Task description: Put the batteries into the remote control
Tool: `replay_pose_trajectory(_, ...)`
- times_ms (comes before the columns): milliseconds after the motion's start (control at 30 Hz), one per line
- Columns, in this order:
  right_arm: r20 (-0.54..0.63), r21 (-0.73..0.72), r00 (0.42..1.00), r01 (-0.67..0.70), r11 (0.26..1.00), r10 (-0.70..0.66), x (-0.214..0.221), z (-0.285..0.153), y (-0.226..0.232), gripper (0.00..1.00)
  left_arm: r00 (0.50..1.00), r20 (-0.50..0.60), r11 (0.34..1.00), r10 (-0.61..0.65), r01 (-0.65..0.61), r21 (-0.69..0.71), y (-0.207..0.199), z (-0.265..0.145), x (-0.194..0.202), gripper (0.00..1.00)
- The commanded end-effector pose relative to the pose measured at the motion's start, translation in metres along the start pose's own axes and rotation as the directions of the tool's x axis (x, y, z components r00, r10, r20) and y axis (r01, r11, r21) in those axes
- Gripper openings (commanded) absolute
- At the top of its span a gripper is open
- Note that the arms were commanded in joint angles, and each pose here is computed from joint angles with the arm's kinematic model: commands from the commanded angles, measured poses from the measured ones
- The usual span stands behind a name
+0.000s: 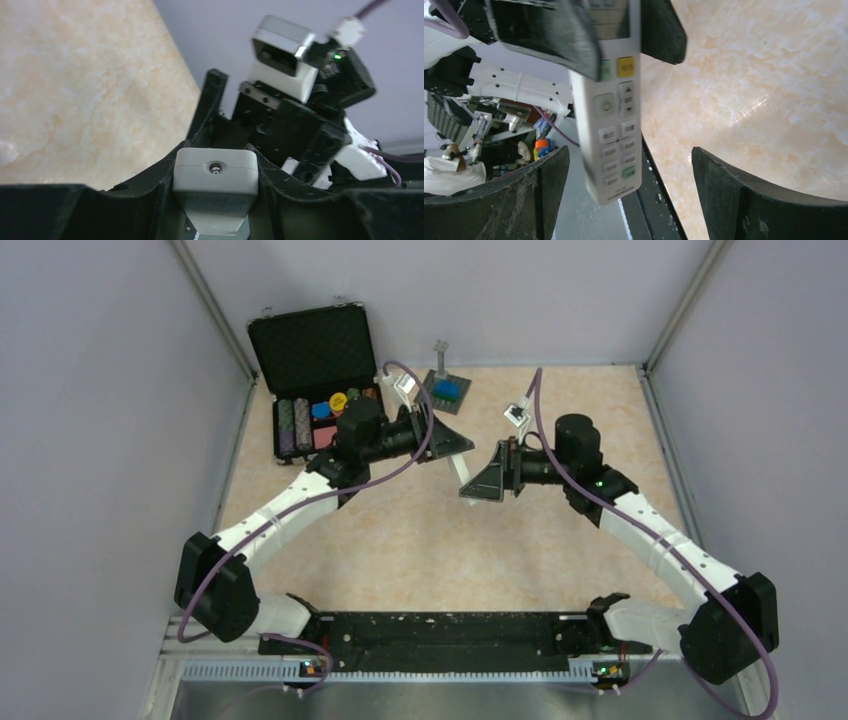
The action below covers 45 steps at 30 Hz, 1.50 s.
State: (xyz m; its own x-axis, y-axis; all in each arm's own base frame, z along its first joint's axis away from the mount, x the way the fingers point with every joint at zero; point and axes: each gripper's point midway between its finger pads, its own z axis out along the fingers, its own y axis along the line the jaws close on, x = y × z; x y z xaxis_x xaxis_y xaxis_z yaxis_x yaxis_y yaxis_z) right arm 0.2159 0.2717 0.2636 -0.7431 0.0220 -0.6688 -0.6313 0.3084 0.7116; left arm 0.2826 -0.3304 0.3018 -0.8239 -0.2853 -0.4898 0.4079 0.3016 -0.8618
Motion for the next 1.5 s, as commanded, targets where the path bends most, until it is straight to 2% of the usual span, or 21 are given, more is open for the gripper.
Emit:
replay_pose_trajectory(0,0.044,-0.089,0.999,0.036,0.995,-0.032,-0.010,-0.001,0.017,0.88,0.986,0.033,0.942,0.166,-0.169,0.292,-0.070,-0.016,-0.007,0.00)
replay_pose_trajectory(167,0.086,-0.171,0.996,0.011,0.985,0.003,-0.018,-0.001,0.031,0.80,0.989,0.005,0.895,0.146,-0.134,0.425,-0.089,-0.020,-0.002,0.00)
replay_pose_trajectory(367,0.106,-0.220,0.993,-0.027,0.975,0.051,-0.018,-0.004,0.041,0.71,0.985,-0.002,0.880,0.172,-0.153,0.449,-0.093,-0.019,-0.002,0.00)
replay_pose_trajectory(500,0.105,-0.213,0.993,-0.033,0.976,0.056,-0.017,-0.005,0.040,0.49,0.982,-0.003,0.896,0.188,-0.170,0.410,-0.088,-0.017,-0.003,0.00)
replay_pose_trajectory(567,0.116,-0.200,0.991,-0.038,0.979,0.063,-0.018,-0.005,0.038,0.35,0.982,-0.007,0.914,0.190,-0.174,0.367,-0.082,-0.015,-0.004,0.01)
replay_pose_trajectory(633,0.134,-0.175,0.989,-0.038,0.984,0.062,-0.019,-0.005,0.034,0.24,0.979,0.002,0.924,0.205,-0.194,0.331,-0.077,-0.016,-0.005,0.14)
replay_pose_trajectory(667,0.144,-0.154,0.988,-0.040,0.987,0.062,-0.019,-0.005,0.031,0.21,0.977,0.011,0.928,0.214,-0.207,0.309,-0.074,-0.016,-0.006,0.24)
replay_pose_trajectory(767,0.171,-0.085,0.984,-0.042,0.995,0.056,-0.020,-0.007,0.021,0.17,0.972,0.031,0.948,0.232,-0.233,0.217,-0.062,-0.016,-0.010,0.69)
replay_pose_trajectory(800,0.176,-0.057,0.983,-0.045,0.997,0.055,-0.020,-0.008,0.016,0.16,0.969,0.045,0.953,0.242,-0.247,0.177,-0.057,-0.017,-0.013,0.88)
replay_pose_trajectory(833,0.173,-0.025,0.983,-0.056,0.998,0.059,-0.017,-0.007,0.008,0.15,0.966,0.065,0.959,0.250,-0.256,0.122,-0.050,-0.018,-0.018,0.98)
replay_pose_trajectory(933,0.149,0.138,0.985,-0.109,0.984,0.088,0.000,-0.007,-0.030,0.15,0.953,0.183,0.959,0.241,-0.205,-0.194,-0.001,-0.031,-0.046,0.99)
replay_pose_trajectory(1033,0.103,0.358,0.991,-0.118,0.926,0.087,0.027,-0.016,-0.080,0.18,0.924,0.327,0.909,0.199,-0.049,-0.414,0.037,-0.071,-0.072,0.99)
replay_pose_trajectory(1100,0.084,0.495,0.992,-0.123,0.860,0.093,0.044,-0.025,-0.113,0.18,0.887,0.410,0.866,0.212,0.024,-0.500,0.051,-0.100,-0.081,0.99)
replay_pose_trajectory(1167,0.070,0.610,0.990,-0.141,0.780,0.124,0.060,-0.034,-0.143,0.18,0.856,0.454,0.847,0.246,0.038,-0.530,0.051,-0.121,-0.084,0.99)
replay_pose_trajectory(1233,0.049,0.696,0.984,-0.158,0.701,0.173,0.077,-0.039,-0.170,0.19,0.844,0.465,0.834,0.269,0.038,-0.551,0.050,-0.134,-0.082,0.99)
replay_pose_trajectory(1333,0.019,0.791,0.977,-0.144,0.595,0.210,0.093,-0.048,-0.200,0.17,0.850,0.452,0.809,0.271,0.053,-0.585,0.053,-0.146,-0.075,0.99)
replay_pose_trajectory(1467,0.018,0.870,0.981,-0.110,0.480,0.193,0.094,-0.061,-0.226,0.16,0.862,0.443,0.786,0.247,0.090,-0.612,0.045,-0.161,-0.069,0.99)
